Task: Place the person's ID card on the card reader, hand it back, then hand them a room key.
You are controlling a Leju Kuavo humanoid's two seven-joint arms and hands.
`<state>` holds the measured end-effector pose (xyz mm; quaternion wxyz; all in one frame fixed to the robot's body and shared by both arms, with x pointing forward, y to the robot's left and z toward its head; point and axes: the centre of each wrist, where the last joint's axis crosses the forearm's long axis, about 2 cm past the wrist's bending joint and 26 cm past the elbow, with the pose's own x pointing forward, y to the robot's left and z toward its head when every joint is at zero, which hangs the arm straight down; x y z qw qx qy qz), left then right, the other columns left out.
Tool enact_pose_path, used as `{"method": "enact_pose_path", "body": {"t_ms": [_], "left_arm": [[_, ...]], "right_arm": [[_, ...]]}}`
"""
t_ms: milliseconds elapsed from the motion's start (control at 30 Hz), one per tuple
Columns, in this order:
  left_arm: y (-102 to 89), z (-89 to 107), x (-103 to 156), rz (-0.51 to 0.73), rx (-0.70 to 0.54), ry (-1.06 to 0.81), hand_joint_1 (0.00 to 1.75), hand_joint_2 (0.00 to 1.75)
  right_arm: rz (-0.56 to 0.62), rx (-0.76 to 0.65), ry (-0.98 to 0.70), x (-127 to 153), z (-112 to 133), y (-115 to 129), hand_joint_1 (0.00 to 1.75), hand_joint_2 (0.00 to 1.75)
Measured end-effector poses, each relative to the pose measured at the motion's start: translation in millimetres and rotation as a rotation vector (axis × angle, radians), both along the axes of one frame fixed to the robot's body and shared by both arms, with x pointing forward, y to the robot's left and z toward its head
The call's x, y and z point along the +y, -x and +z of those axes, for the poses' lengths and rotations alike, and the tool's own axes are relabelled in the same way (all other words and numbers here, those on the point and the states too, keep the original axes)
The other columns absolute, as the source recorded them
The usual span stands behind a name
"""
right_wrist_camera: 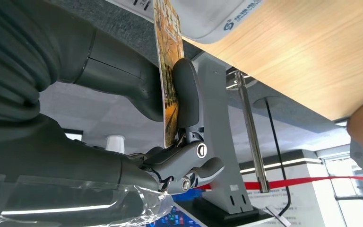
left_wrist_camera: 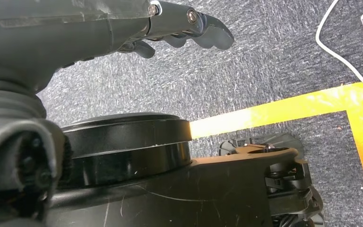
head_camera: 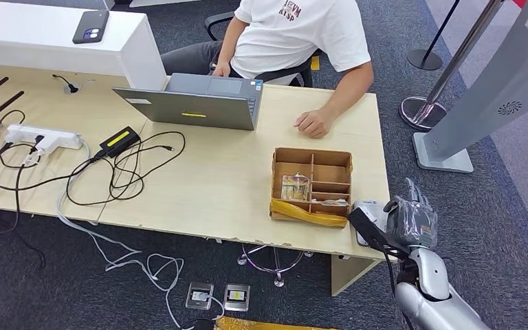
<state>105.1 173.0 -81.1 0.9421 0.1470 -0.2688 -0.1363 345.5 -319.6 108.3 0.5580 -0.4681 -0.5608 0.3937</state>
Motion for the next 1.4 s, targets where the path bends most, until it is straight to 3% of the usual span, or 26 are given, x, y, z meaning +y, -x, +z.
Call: {"method": "enact_pose_path", "body": {"t_ms": [1400], "left_arm": [[-6.2,1.8,-1,0.0,-0.007,0.01,0.0,0.0]], "right_arm": [[0.02,0.037,-0.013,8,-18,6,1.75,1.75]]}}
